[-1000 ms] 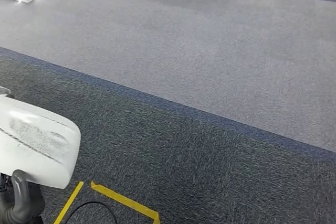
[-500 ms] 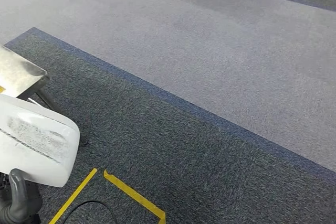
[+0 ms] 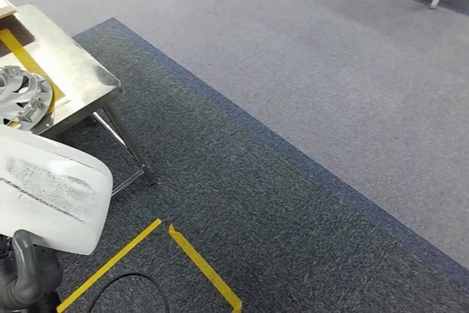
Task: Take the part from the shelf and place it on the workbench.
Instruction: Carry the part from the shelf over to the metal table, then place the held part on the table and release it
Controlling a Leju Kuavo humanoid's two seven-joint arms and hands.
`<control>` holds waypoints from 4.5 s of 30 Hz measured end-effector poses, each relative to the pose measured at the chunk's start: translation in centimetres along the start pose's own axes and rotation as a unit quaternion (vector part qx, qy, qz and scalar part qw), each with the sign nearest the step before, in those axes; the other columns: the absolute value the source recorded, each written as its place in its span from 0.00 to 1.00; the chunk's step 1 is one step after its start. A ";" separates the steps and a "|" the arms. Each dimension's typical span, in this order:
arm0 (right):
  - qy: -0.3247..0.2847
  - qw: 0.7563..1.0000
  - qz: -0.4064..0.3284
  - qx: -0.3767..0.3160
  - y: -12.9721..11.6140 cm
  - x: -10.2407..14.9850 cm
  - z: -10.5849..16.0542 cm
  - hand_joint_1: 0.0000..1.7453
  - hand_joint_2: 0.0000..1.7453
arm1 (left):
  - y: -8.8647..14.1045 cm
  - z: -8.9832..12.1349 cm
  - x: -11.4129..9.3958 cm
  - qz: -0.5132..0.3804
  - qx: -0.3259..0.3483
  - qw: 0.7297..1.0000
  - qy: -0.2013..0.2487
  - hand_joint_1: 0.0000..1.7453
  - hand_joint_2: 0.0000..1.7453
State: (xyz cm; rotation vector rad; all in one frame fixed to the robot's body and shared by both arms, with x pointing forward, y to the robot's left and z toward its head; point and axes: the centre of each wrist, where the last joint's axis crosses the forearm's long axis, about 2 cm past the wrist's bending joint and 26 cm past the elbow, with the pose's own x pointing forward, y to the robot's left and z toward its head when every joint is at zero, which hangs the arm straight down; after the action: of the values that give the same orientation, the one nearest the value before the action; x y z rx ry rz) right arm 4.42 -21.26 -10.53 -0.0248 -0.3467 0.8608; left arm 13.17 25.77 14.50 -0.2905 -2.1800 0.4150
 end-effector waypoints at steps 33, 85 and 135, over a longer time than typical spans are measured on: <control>0.001 1.000 -0.008 0.026 0.0 -1.5 0.2 0.00 0.00 | -0.7 -0.5 -1.2 0.006 0.005 1.000 0.009 1.00 1.00; 0.001 1.000 -0.015 0.008 -0.1 0.2 0.0 0.00 0.00 | 1.8 -0.4 -0.6 -0.033 0.022 0.999 -0.023 1.00 1.00; 0.013 0.999 -0.029 0.001 1.0 -1.1 0.3 0.00 0.00 | 1.0 0.0 -0.7 -0.047 0.037 0.998 -0.007 1.00 1.00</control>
State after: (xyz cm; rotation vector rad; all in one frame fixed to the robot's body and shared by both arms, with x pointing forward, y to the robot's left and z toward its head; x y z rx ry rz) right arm 2.87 -21.48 -10.72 -0.0245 -0.3207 0.8031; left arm 13.70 26.47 13.58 -0.1430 -2.1770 0.4457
